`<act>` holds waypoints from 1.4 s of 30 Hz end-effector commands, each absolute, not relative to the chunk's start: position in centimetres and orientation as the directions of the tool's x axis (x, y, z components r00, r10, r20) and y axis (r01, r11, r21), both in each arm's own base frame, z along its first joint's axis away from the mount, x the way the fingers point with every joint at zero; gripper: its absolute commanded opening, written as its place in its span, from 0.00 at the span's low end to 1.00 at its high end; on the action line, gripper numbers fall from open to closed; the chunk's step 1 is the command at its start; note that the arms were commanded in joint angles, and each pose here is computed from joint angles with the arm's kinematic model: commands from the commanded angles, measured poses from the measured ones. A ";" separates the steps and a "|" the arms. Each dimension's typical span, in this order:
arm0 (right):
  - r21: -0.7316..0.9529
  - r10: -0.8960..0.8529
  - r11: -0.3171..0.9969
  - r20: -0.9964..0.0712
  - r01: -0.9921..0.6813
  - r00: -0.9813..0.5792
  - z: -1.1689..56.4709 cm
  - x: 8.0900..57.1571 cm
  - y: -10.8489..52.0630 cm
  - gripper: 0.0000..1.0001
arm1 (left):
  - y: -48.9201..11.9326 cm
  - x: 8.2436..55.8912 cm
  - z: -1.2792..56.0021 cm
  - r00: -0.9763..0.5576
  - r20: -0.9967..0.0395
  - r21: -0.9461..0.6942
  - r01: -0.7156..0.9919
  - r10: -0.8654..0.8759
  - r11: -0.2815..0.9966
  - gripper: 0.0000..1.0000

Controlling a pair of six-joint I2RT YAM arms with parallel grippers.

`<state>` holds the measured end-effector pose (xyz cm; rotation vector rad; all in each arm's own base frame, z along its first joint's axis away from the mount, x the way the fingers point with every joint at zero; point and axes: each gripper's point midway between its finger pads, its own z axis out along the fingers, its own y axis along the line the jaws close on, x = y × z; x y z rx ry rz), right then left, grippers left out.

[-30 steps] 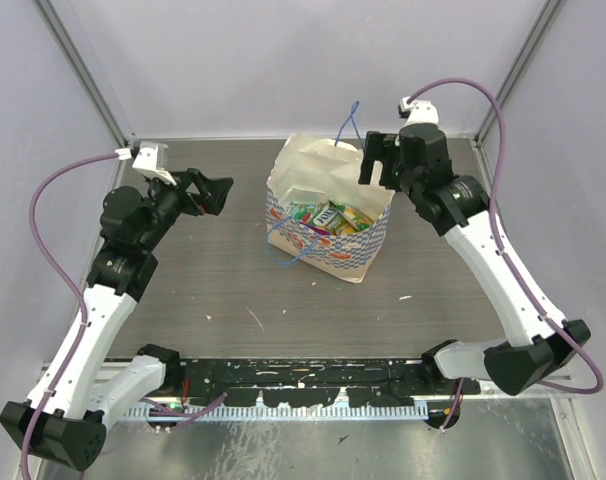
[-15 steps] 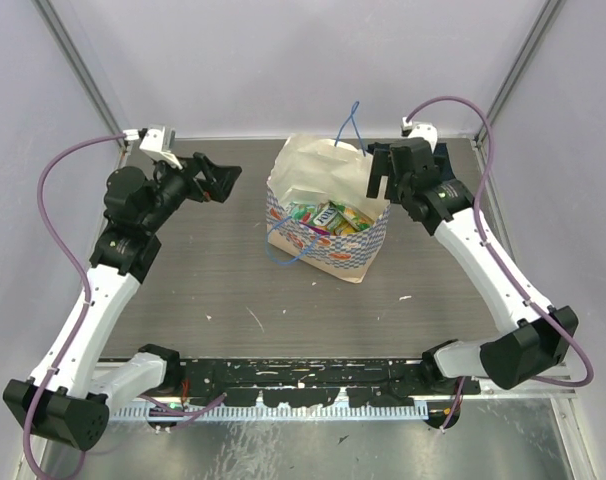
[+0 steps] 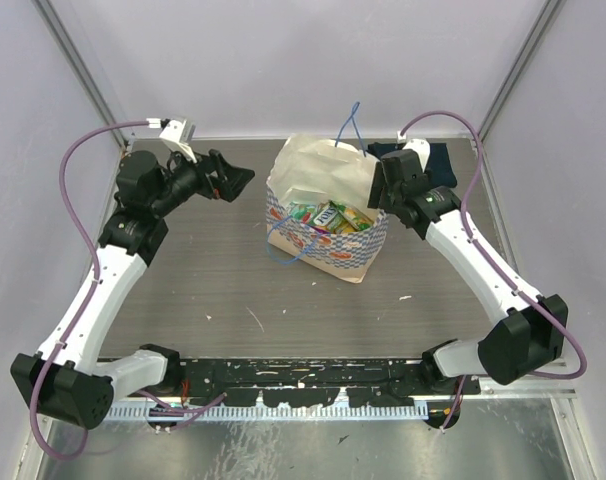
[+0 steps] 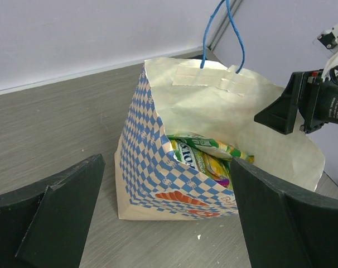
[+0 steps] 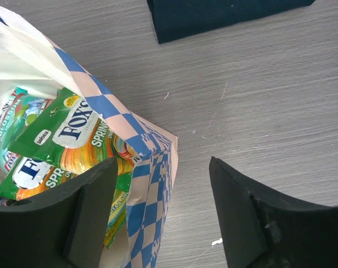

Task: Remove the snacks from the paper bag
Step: Move the paper bag to the center of the board.

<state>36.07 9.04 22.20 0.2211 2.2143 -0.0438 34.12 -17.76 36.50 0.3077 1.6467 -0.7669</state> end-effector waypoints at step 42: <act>0.163 0.071 0.981 -0.808 -0.106 -0.585 22.9 46.5 27.2 0.01 | -12.4 32.5 42.1 -0.108 -0.789 -0.606 0.308 -0.605 0.734 0.98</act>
